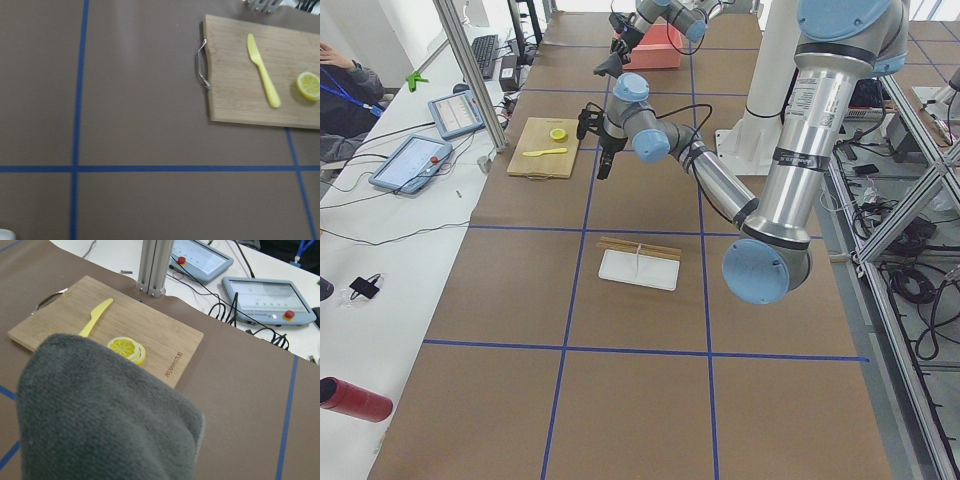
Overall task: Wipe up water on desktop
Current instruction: 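Open the left gripper and withdraw it while the right gripper holds the cloth, then lower the cloth to the table and drag it toward center with the right gripper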
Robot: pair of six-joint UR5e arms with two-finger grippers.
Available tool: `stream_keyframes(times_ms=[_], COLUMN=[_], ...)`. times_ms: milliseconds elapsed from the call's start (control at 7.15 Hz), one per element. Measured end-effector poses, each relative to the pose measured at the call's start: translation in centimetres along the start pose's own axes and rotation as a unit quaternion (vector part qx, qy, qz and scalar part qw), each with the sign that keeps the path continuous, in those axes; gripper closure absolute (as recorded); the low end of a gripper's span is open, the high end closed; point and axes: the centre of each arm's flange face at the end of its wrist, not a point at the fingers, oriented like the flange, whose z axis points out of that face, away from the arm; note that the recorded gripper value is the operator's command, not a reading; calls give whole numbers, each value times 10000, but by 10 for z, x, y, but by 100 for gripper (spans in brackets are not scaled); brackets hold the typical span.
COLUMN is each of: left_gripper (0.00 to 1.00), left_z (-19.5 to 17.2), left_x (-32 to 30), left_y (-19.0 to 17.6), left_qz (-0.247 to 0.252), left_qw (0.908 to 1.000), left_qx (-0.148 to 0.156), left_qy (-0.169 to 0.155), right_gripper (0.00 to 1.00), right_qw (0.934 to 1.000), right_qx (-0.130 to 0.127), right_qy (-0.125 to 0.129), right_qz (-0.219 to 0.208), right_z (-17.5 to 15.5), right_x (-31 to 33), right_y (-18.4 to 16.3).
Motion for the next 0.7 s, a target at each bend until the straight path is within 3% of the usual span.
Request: stream_keyframes(times_ms=[280, 699], left_gripper=[2, 2], left_z=[-27, -63], left_x=[-129, -327], left_y=[3, 15], left_qz=[775, 1319], left_qw=[9960, 9889], left_qx=[-281, -588], left_qy=[-339, -346], right_gripper=[100, 100], right_qw=[9975, 9873], right_qx=[-586, -1326], right_qy=[347, 866], right_qz=[207, 157], right_z=[10, 22], right_x=[5, 11], right_y=[10, 30])
